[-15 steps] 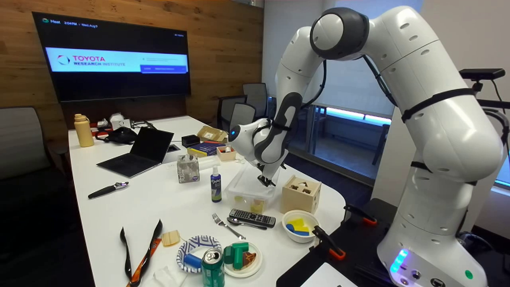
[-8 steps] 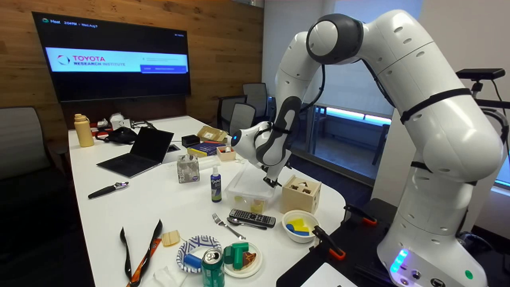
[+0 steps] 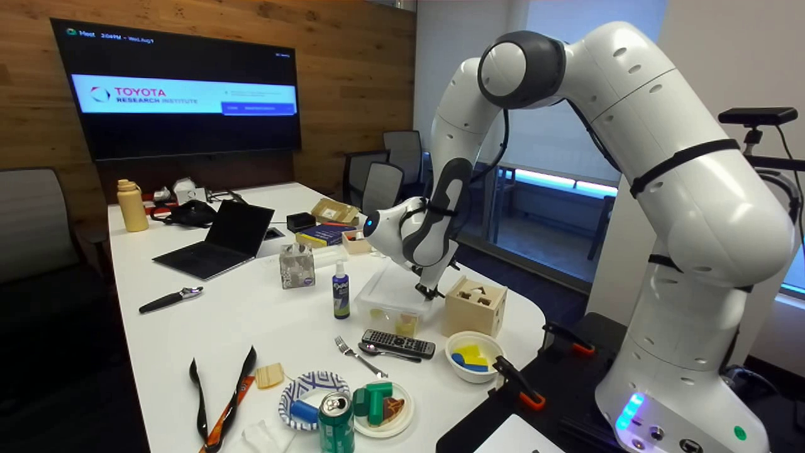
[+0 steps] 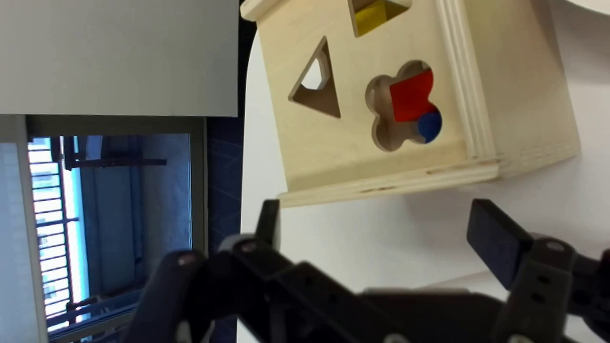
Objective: Move the clear container forwards.
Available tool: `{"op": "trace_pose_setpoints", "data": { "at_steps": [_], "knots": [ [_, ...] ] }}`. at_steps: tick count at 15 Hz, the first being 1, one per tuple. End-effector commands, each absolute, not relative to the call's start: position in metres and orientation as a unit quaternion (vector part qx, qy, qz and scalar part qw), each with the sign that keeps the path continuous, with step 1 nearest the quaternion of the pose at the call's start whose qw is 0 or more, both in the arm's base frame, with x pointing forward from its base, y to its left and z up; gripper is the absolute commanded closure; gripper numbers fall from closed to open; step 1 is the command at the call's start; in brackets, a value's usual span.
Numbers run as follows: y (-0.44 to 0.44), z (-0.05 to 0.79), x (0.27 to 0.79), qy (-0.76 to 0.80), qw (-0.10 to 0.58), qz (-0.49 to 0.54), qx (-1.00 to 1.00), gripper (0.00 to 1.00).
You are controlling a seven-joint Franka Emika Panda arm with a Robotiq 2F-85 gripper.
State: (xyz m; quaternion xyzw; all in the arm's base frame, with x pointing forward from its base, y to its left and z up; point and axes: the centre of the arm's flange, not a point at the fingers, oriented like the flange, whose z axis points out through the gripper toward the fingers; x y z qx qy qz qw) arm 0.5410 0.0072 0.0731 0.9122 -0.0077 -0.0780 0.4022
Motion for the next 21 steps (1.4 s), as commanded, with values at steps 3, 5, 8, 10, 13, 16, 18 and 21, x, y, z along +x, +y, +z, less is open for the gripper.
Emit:
{"op": "trace_pose_setpoints", "data": {
  "at_steps": [3,5,8,10,13,16,18,21],
  "knots": [
    [0.014,0.074,0.540,-0.001,0.381,-0.077,0.921,0.00],
    [0.016,0.072,0.539,0.002,0.369,-0.078,0.926,0.00],
    [0.016,0.073,0.540,0.000,0.347,-0.074,0.935,0.00],
    [0.017,0.073,0.541,0.002,0.333,-0.070,0.940,0.00],
    [0.017,0.072,0.541,0.003,0.321,-0.064,0.945,0.00],
    [0.016,0.077,0.544,0.002,0.318,-0.062,0.946,0.00],
    [0.016,0.083,0.546,-0.003,0.323,-0.060,0.944,0.00],
    [0.015,0.098,0.547,-0.014,0.341,-0.062,0.938,0.00]
  ]
}}
